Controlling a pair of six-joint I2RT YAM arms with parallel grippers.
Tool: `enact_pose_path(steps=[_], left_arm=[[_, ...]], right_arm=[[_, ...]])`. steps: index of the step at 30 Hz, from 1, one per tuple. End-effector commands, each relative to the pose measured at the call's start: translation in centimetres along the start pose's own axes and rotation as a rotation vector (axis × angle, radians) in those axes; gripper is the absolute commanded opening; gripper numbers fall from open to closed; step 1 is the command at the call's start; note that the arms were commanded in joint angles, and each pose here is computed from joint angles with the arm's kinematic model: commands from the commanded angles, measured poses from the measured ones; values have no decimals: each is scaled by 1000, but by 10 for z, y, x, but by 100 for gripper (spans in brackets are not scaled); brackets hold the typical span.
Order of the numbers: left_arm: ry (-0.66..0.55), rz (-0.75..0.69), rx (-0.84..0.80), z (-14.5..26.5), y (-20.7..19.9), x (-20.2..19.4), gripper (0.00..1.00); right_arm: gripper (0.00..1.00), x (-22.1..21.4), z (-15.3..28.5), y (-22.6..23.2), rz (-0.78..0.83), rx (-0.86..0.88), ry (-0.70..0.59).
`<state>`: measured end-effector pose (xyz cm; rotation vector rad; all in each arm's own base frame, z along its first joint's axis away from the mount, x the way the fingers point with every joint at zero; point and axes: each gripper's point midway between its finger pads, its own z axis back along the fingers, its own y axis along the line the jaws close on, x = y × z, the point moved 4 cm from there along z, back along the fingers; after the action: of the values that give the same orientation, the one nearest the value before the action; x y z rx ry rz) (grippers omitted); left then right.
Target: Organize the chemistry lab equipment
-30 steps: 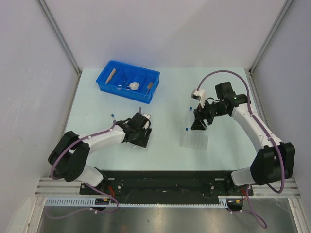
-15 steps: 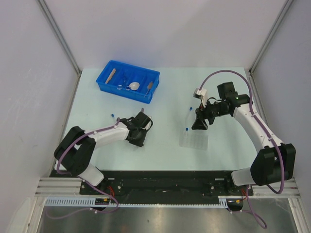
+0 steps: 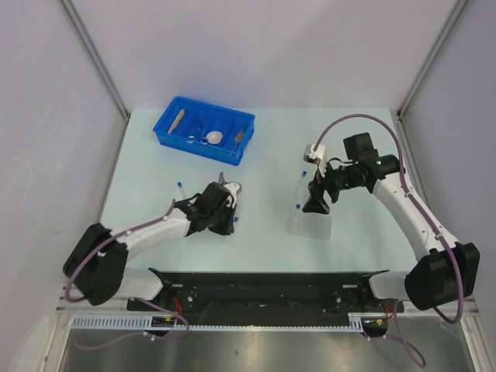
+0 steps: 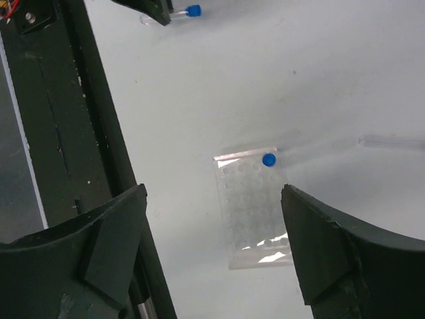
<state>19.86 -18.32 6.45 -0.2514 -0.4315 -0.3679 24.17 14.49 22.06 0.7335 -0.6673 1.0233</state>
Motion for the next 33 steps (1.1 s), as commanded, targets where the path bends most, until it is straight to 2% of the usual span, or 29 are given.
enact_pose_path(steps=[1, 3, 5, 9, 10, 13, 14, 18, 23, 33], left_arm=[[-317, -31, -353, 38, -51, 47, 3], [-399, -40, -435, 54, -61, 55, 3], [-481, -46, -525, 69, -71, 63, 3], [-544, -70, -627, 85, -85, 65, 3], [-554, -82, -648, 88, -89, 65, 3], [-564, -103, -673, 94, -97, 65, 4], [-565, -105, -674, 94, -98, 65, 4], [-570, -116, -682, 99, -106, 68, 4], [-564, -126, -690, 100, -114, 68, 3], [-566, -128, -690, 104, -117, 70, 3]], right_arm=[[92, 19, 0, 26, 239, 33, -27], [100, 24, -1, 38, 278, 101, -68], [100, 32, -4, 45, 220, 154, -105], [100, 57, -16, 64, 55, 347, -169], [100, 62, -19, 68, -49, 369, -156], [98, 71, -33, 57, -185, 347, -149], [97, 69, -40, 52, -278, 338, -121], [90, 66, -56, 48, -372, 339, -76], [83, 62, -73, 58, -367, 362, -28], [61, 55, -91, 65, -365, 376, 28]])
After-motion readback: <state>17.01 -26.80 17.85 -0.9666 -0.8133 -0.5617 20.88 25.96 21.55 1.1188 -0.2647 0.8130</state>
